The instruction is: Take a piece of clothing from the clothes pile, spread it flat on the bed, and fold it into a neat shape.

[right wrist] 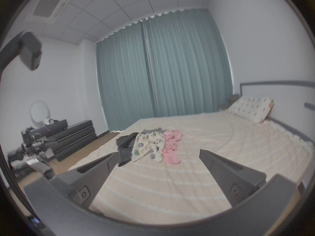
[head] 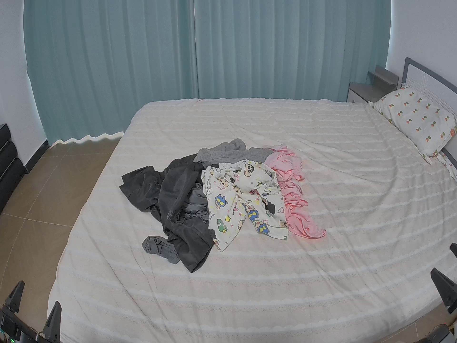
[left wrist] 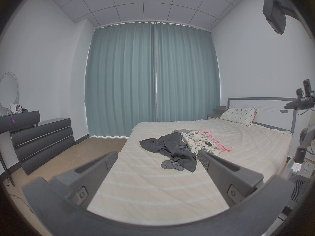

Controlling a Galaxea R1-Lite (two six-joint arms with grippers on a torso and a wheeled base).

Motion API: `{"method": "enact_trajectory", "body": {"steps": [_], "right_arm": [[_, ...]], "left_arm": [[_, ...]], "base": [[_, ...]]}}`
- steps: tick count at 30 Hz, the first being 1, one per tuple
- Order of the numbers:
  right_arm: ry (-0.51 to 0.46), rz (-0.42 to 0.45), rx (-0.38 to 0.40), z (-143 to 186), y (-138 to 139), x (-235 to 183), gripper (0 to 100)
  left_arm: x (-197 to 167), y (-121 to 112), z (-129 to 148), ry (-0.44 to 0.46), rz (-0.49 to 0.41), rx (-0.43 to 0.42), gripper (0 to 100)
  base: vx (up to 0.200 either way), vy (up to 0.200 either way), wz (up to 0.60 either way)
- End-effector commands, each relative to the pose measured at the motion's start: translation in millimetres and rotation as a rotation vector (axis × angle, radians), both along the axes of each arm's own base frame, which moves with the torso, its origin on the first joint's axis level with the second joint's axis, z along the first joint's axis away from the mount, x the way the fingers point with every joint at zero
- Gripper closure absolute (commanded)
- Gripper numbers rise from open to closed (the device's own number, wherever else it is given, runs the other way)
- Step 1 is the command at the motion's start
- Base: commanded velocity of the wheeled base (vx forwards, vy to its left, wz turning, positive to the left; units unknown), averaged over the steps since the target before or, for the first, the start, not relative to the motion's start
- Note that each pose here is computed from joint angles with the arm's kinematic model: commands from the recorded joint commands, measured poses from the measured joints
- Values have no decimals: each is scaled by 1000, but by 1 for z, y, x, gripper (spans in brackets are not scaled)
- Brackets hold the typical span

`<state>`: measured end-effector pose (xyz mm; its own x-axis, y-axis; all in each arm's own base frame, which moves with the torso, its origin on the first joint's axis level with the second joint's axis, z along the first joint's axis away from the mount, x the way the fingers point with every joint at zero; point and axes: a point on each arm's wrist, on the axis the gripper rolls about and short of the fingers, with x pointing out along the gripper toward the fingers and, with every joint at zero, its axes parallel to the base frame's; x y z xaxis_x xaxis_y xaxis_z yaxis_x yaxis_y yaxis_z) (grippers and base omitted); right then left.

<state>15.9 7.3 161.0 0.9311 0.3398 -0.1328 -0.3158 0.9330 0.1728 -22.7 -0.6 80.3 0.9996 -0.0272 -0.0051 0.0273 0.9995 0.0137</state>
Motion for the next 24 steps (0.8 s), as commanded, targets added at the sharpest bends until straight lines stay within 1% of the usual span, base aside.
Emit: {"method": "enact_trajectory", "body": {"steps": [1, 2, 4, 5, 6, 7, 9, 10, 12, 14, 16, 20, 21, 23, 24], "right_arm": [[552, 288, 269, -9, 55, 137, 0], [576, 276, 323, -17, 70, 162, 0], [592, 231, 349, -31, 83, 192, 0], [600, 213, 349, -38, 87, 203, 0], [608, 186, 345, -49, 93, 218, 0], [610, 182, 343, -51, 94, 220, 0], [625, 136, 333, -73, 105, 251, 0], [626, 129, 332, -76, 106, 256, 0], [650, 98, 319, -94, 115, 281, 0], [657, 83, 313, -104, 120, 293, 0], [665, 56, 300, -122, 128, 312, 0], [668, 5, 270, -150, 142, 336, 0], [668, 5, 270, -150, 142, 336, 0], [660, -37, 249, -166, 151, 348, 0], [651, -43, 245, -169, 155, 352, 0]], "left_arm": [[0, 0, -5, 4, 0, 0, 0], [0, 0, -5, 4, 0, 0, 0], [0, 0, -5, 4, 0, 0, 0], [0, 0, -5, 4, 0, 0, 0], [0, 0, -5, 4, 0, 0, 0], [0, 0, -5, 4, 0, 0, 0], [0, 0, -5, 4, 0, 0, 0], [0, 0, -5, 4, 0, 0, 0], [0, 0, -5, 4, 0, 0, 0], [0, 0, -5, 4, 0, 0, 0], [0, 0, -5, 4, 0, 0, 0], [0, 0, -5, 4, 0, 0, 0], [0, 0, -5, 4, 0, 0, 0], [0, 0, -5, 4, 0, 0, 0], [0, 0, -5, 4, 0, 0, 0]], "base": [[0, 0, 0], [0, 0, 0], [0, 0, 0], [0, 0, 0], [0, 0, 0], [0, 0, 0], [0, 0, 0], [0, 0, 0], [0, 0, 0], [0, 0, 0], [0, 0, 0], [0, 0, 0], [0, 0, 0], [0, 0, 0], [0, 0, 0]]}}
